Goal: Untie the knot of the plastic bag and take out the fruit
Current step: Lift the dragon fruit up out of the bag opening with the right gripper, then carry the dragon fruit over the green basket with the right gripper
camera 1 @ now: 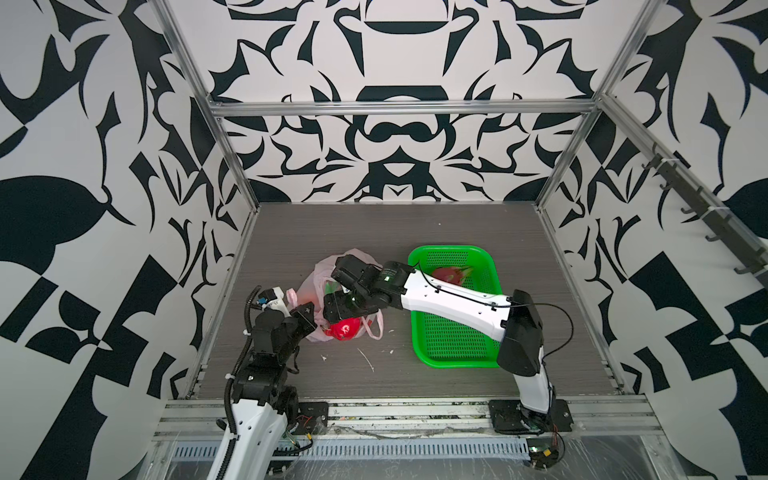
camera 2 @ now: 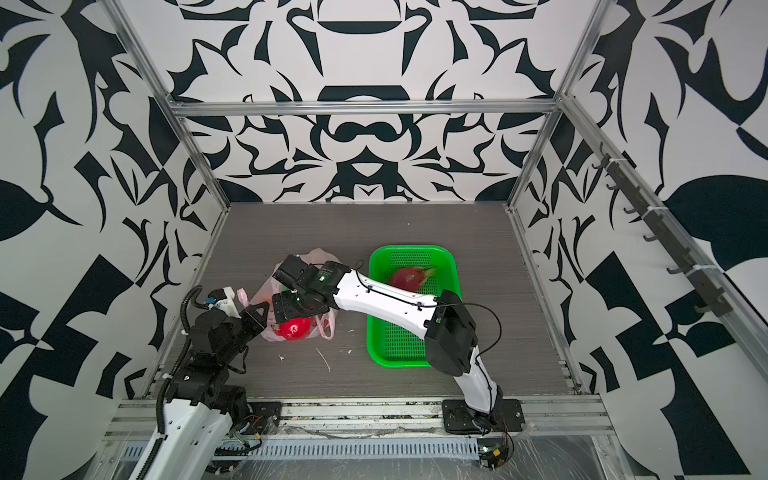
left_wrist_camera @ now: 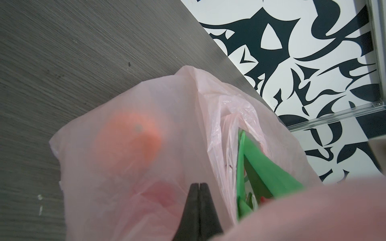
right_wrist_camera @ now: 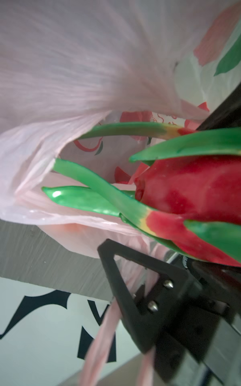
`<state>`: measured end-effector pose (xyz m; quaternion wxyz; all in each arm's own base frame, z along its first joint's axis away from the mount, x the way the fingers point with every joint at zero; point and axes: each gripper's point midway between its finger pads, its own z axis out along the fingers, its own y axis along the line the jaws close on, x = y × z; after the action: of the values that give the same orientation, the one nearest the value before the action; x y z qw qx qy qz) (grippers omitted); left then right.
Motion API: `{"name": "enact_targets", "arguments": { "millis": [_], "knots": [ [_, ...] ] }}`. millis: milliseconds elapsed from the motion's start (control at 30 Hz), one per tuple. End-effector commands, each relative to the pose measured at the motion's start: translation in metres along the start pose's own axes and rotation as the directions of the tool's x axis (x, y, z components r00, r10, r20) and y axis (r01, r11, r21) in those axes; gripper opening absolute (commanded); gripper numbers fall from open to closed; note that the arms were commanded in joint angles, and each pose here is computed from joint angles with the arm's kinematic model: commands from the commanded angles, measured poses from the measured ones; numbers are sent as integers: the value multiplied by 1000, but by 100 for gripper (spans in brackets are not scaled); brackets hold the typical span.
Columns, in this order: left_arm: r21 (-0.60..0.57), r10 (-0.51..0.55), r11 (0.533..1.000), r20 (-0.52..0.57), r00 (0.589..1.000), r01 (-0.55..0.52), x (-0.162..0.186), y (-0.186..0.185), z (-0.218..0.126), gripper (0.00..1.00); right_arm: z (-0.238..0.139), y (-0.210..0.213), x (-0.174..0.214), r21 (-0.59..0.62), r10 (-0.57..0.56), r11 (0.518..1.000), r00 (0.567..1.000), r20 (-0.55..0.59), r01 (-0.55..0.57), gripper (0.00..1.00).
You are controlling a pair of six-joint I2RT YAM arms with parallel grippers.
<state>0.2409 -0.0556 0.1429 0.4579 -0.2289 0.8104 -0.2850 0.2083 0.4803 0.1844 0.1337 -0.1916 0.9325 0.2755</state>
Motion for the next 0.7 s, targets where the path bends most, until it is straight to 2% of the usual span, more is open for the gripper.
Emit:
{"name": "enact_targets", "arguments": {
  "millis": [0, 233, 667],
  "knots": [
    [29, 3, 1000, 49, 999, -4, -15, -12, -3, 0, -59, 38, -14, -135, -58, 988, 995, 81, 69, 7],
    [36, 5, 999, 57, 998, -7, -20, -16, -2, 0, -72, 42, -6, -151, -99, 983, 994, 50, 105, 7],
    [38, -3, 999, 50, 999, 1, -18, -16, 0, 0, -119, 57, -27, -151, -177, 968, 973, 147, 198, 6]
  ]
}}
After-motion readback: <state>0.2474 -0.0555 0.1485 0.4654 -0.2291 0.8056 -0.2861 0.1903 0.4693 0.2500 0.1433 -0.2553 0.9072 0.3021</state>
